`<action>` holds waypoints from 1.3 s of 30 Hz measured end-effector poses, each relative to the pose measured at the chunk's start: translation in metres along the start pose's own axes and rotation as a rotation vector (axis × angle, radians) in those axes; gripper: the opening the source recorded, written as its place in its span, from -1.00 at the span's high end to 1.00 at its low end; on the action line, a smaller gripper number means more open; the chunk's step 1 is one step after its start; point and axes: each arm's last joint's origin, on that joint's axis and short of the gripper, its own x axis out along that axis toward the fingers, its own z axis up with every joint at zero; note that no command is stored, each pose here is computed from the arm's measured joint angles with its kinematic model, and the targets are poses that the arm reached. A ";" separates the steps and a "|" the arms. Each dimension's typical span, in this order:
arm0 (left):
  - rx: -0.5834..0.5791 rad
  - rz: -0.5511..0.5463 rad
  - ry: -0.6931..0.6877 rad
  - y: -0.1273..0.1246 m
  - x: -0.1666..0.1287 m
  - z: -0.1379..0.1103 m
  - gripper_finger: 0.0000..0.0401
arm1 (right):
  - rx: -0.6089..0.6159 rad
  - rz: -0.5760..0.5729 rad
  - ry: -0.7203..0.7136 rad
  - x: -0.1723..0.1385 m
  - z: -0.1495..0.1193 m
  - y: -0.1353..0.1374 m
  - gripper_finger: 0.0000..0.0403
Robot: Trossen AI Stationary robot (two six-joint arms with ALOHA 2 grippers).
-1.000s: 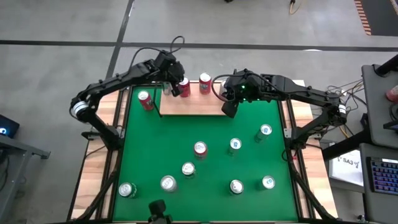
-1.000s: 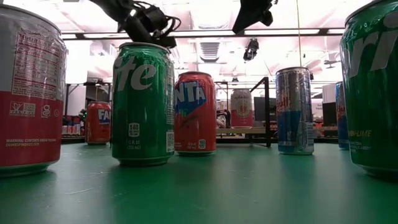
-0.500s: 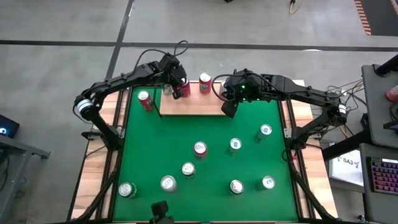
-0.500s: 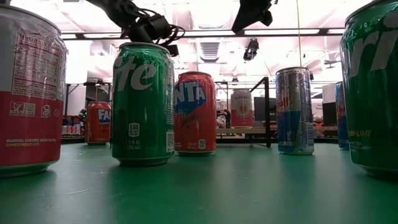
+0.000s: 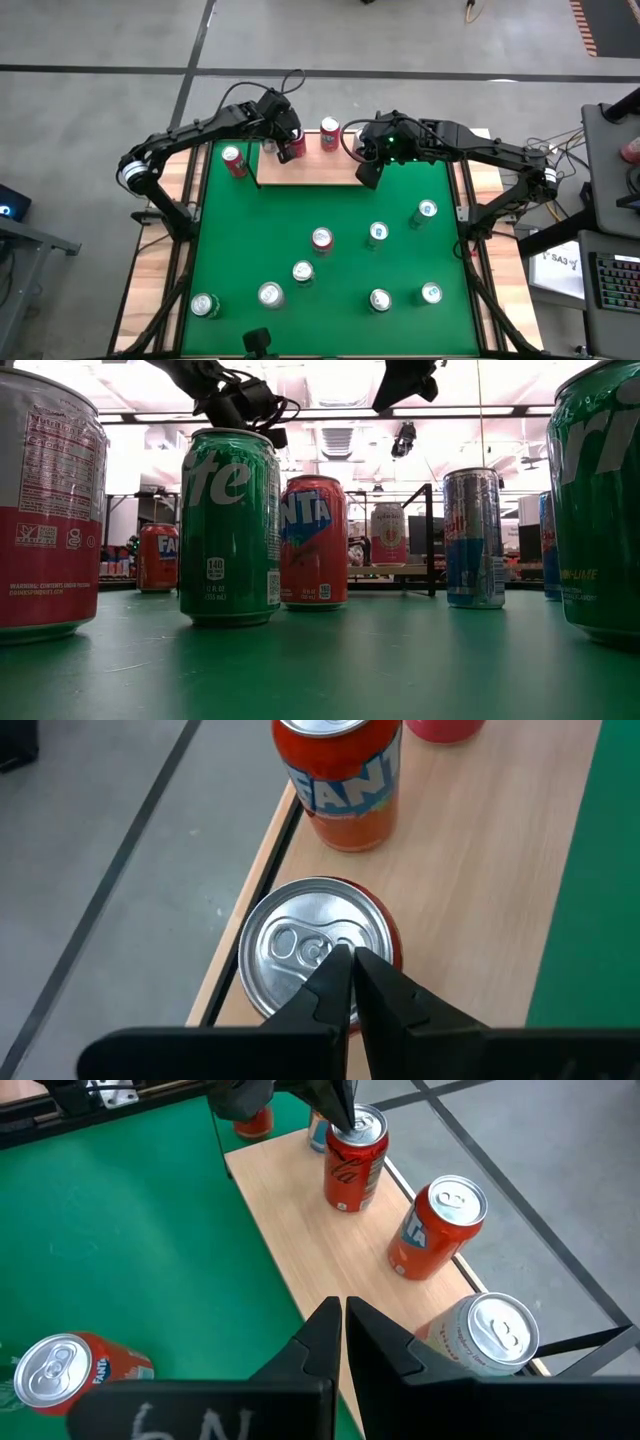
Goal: Pick and place cans onto a shelf
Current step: Put the red soda can on the shelf
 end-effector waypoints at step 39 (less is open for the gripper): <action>0.055 0.100 -0.065 0.042 0.014 0.011 1.00 | -0.024 -0.004 0.036 0.015 -0.012 0.001 0.94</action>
